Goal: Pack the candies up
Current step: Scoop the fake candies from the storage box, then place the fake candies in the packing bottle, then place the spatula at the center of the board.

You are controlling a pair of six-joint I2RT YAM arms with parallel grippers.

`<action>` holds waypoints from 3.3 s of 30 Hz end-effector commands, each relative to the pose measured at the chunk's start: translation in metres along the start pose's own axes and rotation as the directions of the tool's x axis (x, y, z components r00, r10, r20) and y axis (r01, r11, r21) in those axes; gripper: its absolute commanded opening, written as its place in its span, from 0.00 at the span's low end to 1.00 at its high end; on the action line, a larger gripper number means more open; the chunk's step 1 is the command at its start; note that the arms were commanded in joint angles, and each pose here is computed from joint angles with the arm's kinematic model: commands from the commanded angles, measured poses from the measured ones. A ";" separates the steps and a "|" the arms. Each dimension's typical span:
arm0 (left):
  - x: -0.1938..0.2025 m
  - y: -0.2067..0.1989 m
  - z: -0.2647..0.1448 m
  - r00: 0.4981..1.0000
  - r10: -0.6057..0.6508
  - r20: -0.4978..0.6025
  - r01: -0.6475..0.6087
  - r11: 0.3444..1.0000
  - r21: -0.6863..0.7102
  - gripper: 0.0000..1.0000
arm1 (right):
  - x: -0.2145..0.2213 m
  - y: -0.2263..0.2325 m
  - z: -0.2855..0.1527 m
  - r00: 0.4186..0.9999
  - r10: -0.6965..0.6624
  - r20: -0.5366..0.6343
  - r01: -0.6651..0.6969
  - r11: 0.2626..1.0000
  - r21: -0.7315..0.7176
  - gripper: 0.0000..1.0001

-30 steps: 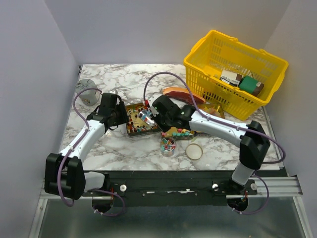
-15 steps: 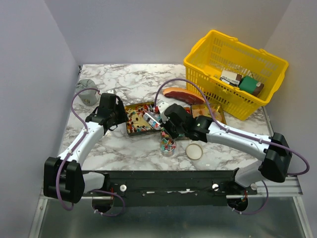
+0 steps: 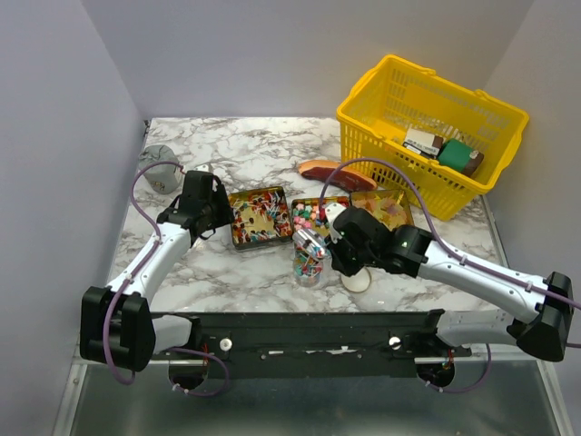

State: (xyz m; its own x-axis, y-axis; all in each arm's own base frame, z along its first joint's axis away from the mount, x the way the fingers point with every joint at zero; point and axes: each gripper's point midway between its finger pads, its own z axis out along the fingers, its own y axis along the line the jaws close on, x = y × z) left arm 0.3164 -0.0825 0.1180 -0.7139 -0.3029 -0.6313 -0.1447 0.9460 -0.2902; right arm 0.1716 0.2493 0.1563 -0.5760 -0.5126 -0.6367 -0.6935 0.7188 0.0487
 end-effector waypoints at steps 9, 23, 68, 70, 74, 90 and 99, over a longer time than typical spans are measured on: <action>-0.001 0.002 0.003 1.000 -0.005 0.001 0.005 1.000 -0.013 0.59 | 0.069 0.014 -0.034 0.954 0.032 -0.298 -0.056 0.996 -0.073 0.01; -0.004 0.004 0.004 1.000 -0.015 0.007 0.015 1.000 -0.015 0.59 | 0.077 0.009 -0.046 0.894 0.055 -0.444 -0.058 0.998 0.007 0.01; -0.004 0.005 -0.003 0.999 -0.030 0.022 0.030 1.000 0.003 0.59 | 0.130 -0.154 -0.075 0.672 0.685 0.280 -0.598 0.280 0.751 0.01; -0.003 0.005 -0.003 0.999 -0.027 0.017 0.027 1.000 0.001 0.59 | 0.133 -0.164 -0.076 0.616 0.706 0.350 -0.653 0.209 0.728 0.01; -0.004 0.005 -0.004 0.999 -0.027 0.021 0.027 1.000 0.000 0.59 | 0.149 -0.169 -0.069 0.528 0.727 0.439 -0.726 0.117 0.678 0.01; -0.001 0.006 -0.001 1.000 -0.025 0.007 0.025 1.000 -0.005 0.59 | 0.179 -0.164 -0.002 0.422 0.843 0.333 -0.756 0.126 0.642 0.26; 0.001 0.008 0.000 1.000 -0.029 0.003 0.029 0.999 -0.016 0.59 | 0.149 -0.167 -0.010 0.470 0.819 0.330 -0.780 0.210 0.590 0.34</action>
State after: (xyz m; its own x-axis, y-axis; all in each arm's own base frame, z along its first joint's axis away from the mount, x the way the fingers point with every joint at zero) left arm 0.3172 -0.0770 0.1170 -0.7065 -0.3234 -0.6294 -0.1667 0.9405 -0.2962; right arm 0.1780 0.0366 0.0418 -0.7121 0.5099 -0.4826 0.5967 0.8018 -0.0334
